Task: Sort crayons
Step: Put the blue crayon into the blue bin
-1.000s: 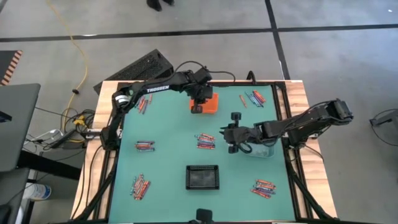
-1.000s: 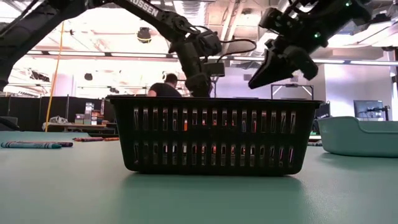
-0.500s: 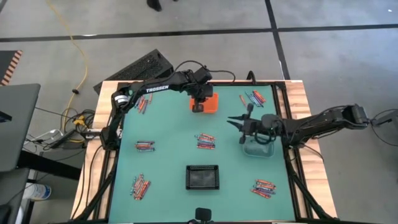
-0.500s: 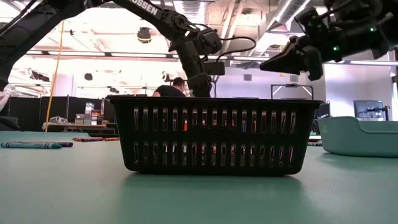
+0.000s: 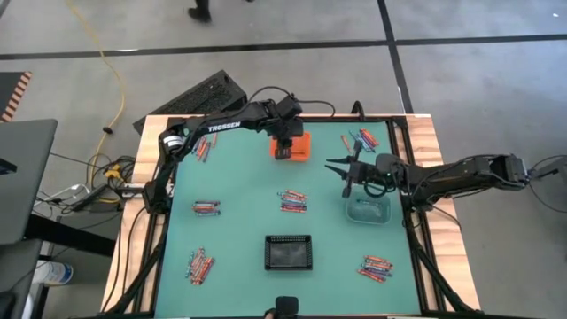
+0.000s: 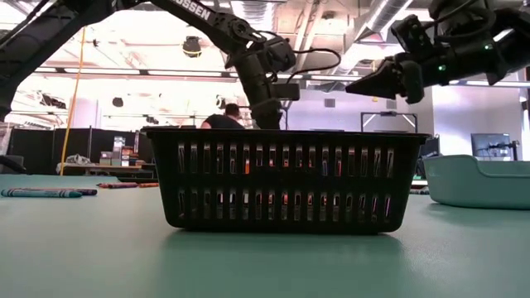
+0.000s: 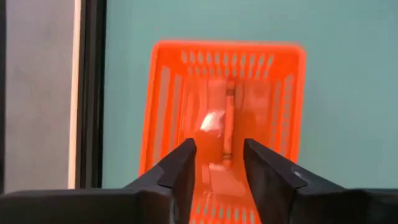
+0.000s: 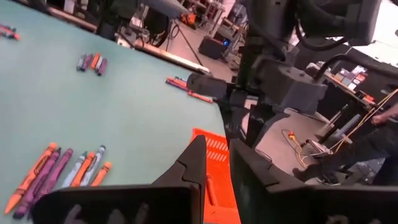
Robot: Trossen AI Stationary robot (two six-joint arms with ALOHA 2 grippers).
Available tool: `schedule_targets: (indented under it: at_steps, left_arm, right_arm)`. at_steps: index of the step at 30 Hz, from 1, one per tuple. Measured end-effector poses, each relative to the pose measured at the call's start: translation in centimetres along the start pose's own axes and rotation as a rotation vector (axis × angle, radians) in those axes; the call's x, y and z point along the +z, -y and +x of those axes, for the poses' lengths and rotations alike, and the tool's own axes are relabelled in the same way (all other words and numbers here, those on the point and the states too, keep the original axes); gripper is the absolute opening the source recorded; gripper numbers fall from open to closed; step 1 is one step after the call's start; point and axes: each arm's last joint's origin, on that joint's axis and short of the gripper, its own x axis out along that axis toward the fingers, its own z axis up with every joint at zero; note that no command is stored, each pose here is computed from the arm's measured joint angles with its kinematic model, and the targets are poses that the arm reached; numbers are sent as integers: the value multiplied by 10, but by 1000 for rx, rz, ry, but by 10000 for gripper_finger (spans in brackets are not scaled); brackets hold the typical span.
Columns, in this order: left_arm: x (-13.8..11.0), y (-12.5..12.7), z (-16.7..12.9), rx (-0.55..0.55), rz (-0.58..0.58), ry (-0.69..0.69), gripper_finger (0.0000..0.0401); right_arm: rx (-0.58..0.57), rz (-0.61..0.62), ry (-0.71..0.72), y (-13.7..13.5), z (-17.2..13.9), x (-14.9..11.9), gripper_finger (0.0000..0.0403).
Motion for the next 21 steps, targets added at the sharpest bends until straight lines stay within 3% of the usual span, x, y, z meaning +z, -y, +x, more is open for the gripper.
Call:
schedule_targets:
  at_steps: [5, 12, 16, 21]
  left_arm:
    - [9, 7, -29, 10, -37, -81, 156]
    - [17, 29, -95, -70, -165, -54, 157]
    - [14, 58, -116, -192, -145, -7, 157]
    - [6, 108, -110, -266, -83, 2, 157]
  right_arm:
    - [9, 9, 48, -3, -1, 6, 72]
    - [51, 21, 68, -11, -3, 10, 72]
    - [83, 50, 80, -17, -5, 12, 72]
    - [138, 81, 99, -27, -8, 17, 72]
